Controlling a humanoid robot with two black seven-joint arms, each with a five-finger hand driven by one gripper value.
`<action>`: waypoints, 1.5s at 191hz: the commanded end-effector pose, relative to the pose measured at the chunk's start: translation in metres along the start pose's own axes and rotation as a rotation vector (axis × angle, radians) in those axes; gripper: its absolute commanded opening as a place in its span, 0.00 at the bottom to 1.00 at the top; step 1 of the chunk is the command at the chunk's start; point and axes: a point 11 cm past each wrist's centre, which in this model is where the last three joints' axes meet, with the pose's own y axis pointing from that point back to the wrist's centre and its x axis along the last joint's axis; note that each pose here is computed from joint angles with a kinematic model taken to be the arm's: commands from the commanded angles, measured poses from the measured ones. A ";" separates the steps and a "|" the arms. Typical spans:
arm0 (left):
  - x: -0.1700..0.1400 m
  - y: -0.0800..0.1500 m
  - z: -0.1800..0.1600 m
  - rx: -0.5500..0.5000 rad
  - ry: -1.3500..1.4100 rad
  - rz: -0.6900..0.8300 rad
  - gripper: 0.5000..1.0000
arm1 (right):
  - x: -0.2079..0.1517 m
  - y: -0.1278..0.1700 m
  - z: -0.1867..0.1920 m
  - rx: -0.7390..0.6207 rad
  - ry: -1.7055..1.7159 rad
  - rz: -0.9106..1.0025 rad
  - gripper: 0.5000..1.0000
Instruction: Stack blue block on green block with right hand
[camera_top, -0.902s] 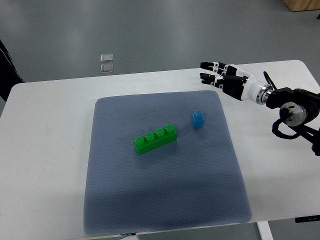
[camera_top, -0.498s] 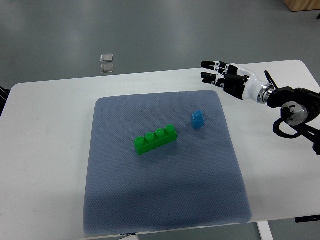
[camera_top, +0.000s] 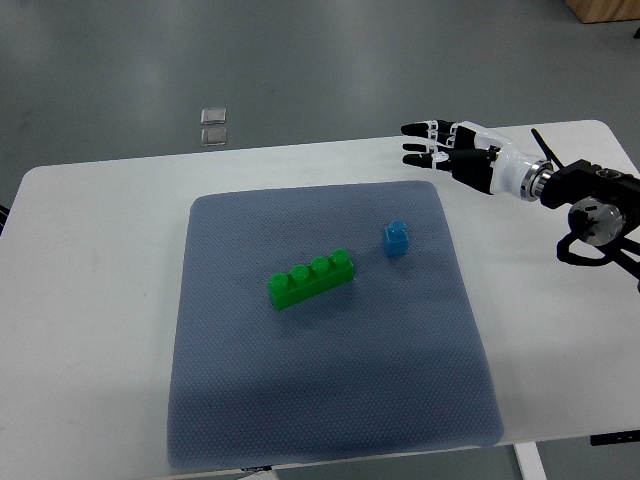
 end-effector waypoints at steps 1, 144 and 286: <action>0.001 0.000 0.001 -0.001 -0.002 0.002 1.00 | -0.004 0.000 -0.002 0.020 0.132 -0.030 0.83; 0.000 0.000 0.001 -0.001 -0.002 0.001 1.00 | -0.009 0.000 0.017 -0.139 0.986 -0.138 0.83; 0.000 0.000 0.001 -0.001 -0.002 0.001 1.00 | -0.034 -0.020 0.047 -0.185 1.212 -0.153 0.64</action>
